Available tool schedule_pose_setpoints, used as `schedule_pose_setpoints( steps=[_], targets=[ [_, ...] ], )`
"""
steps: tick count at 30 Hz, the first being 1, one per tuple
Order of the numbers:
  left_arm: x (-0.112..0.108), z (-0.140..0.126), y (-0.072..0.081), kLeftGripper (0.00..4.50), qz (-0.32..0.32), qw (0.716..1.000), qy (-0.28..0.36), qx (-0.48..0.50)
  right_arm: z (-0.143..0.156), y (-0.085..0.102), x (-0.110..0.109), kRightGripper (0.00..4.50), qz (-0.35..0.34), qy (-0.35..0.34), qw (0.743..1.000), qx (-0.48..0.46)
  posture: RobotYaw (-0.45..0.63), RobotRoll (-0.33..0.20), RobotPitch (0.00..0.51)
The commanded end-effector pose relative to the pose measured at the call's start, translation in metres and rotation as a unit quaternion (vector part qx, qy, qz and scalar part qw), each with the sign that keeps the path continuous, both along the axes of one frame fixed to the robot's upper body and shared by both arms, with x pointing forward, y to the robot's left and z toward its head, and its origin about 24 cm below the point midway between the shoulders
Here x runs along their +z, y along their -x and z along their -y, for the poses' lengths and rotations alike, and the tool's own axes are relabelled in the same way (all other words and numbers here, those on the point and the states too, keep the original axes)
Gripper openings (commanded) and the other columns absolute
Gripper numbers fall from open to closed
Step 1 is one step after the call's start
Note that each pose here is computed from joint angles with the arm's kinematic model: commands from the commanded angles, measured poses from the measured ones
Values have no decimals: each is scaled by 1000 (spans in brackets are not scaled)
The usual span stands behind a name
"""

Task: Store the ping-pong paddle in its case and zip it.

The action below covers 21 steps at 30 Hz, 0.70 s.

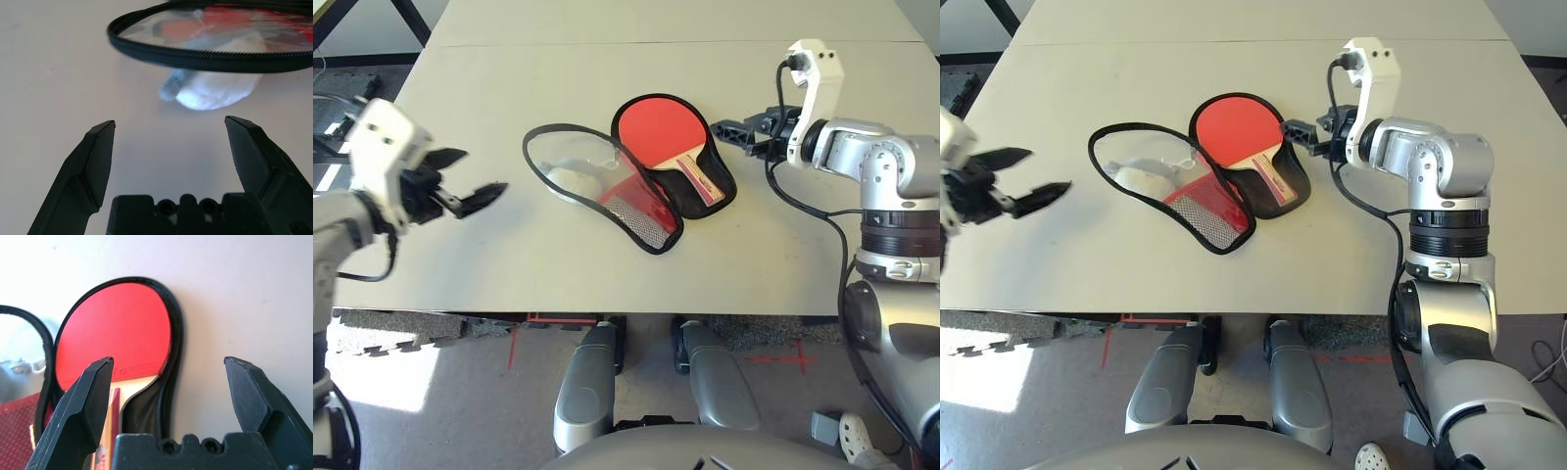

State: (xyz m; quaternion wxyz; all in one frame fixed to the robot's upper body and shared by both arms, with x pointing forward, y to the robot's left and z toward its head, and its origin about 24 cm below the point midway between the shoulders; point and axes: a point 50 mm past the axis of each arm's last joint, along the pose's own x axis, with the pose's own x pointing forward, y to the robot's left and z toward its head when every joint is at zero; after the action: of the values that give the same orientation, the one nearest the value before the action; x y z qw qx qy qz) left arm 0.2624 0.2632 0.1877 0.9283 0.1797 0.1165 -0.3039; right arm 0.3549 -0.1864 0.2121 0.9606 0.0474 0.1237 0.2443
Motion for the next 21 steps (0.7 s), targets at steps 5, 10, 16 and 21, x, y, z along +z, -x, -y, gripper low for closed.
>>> schedule_pose_setpoints(
  steps=[5,10,16,21],
  targets=[
    [6,40,-16,4500,28,997,12,-75,19,-4,-7,4474,11,4,998,-55,178,0,237],
    [18,101,-29,4500,59,983,58,-165,35,-2,-15,4474,-9,1,996,-88,174,0,236],
    [3,173,-46,4500,71,973,108,-193,40,-4,-14,4474,31,-15,996,-78,166,0,235],
    [0,193,-49,4500,83,970,114,-199,42,3,-9,4474,38,-80,996,24,155,0,238]
  ],
)
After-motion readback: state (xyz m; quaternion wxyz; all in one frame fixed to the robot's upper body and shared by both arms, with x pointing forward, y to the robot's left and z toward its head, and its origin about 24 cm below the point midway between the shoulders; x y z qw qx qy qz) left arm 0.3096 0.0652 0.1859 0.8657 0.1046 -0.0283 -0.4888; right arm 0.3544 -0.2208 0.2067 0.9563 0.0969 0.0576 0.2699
